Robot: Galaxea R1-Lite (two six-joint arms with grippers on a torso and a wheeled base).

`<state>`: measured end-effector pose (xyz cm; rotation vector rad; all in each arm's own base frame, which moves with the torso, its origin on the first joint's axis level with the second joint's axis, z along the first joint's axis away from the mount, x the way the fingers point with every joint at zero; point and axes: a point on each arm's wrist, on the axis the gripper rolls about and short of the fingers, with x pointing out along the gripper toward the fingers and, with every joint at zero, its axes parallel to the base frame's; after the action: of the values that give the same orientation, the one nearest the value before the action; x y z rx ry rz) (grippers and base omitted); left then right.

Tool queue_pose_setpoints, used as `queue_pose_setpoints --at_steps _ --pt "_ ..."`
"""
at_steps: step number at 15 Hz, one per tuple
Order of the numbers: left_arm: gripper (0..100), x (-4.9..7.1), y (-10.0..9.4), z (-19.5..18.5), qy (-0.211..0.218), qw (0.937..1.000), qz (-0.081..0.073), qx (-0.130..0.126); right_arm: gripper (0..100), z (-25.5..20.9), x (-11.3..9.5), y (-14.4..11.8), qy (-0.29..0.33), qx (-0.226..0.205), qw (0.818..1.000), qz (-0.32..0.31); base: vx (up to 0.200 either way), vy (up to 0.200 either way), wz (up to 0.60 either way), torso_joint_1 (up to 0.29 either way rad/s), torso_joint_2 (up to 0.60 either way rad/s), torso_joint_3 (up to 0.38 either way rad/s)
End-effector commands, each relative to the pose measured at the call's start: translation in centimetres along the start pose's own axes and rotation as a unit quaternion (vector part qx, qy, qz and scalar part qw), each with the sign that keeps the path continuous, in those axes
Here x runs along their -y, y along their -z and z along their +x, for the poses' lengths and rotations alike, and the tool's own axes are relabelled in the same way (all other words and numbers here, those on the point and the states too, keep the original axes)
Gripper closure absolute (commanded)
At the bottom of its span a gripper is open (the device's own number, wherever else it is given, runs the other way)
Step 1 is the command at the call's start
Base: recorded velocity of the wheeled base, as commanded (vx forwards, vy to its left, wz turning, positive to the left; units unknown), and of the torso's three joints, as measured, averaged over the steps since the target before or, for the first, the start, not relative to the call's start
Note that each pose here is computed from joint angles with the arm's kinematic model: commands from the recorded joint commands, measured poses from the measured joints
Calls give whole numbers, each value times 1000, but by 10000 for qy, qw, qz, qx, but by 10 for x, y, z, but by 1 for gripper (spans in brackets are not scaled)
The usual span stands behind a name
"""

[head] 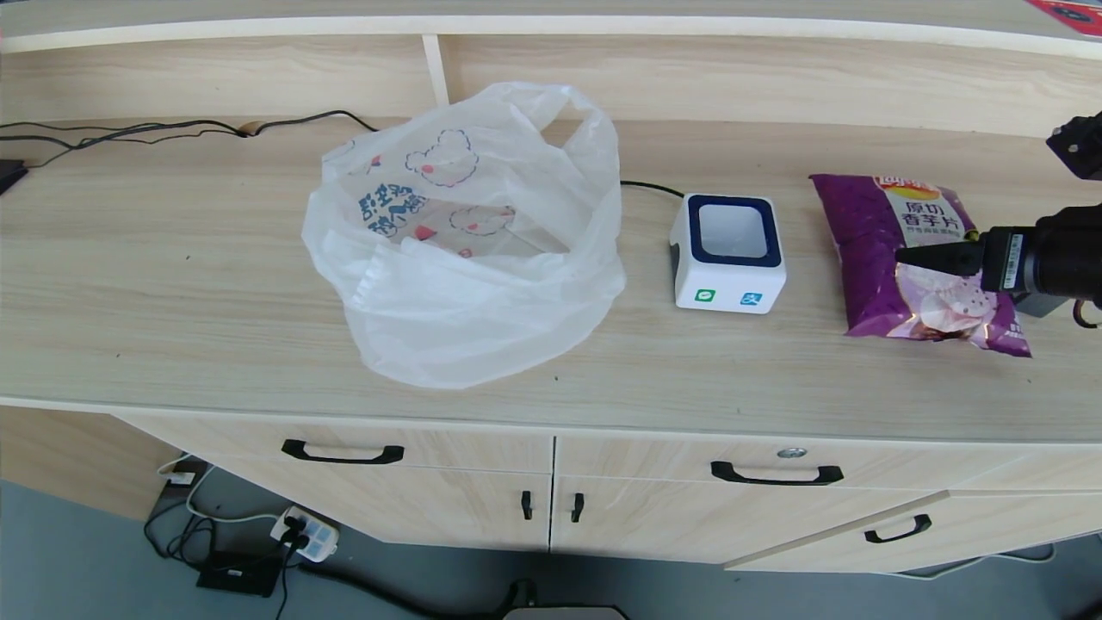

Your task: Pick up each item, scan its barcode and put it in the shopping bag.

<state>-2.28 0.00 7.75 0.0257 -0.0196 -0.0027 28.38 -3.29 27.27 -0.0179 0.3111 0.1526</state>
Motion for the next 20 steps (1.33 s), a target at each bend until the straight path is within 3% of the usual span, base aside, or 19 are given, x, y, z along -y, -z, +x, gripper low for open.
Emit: queue_pose_setpoints --at_steps 1,13,16,20 --pt "0 0 0 0 1 10000 2 -6 0 17 4 1 -4 -102 9999 16 0 0 0 0 0 0" --pt "0 0 0 0 1 10000 2 -6 0 49 13 -19 486 12 9988 -99 0 0 0 0 0 0" --pt "0 0 0 0 1 10000 2 -6 0 51 11 -10 430 -293 9986 -42 0 0 0 0 0 0" --pt "0 0 0 0 1 10000 2 -6 0 58 10 -6 387 -373 9986 4 0 0 0 0 0 0"
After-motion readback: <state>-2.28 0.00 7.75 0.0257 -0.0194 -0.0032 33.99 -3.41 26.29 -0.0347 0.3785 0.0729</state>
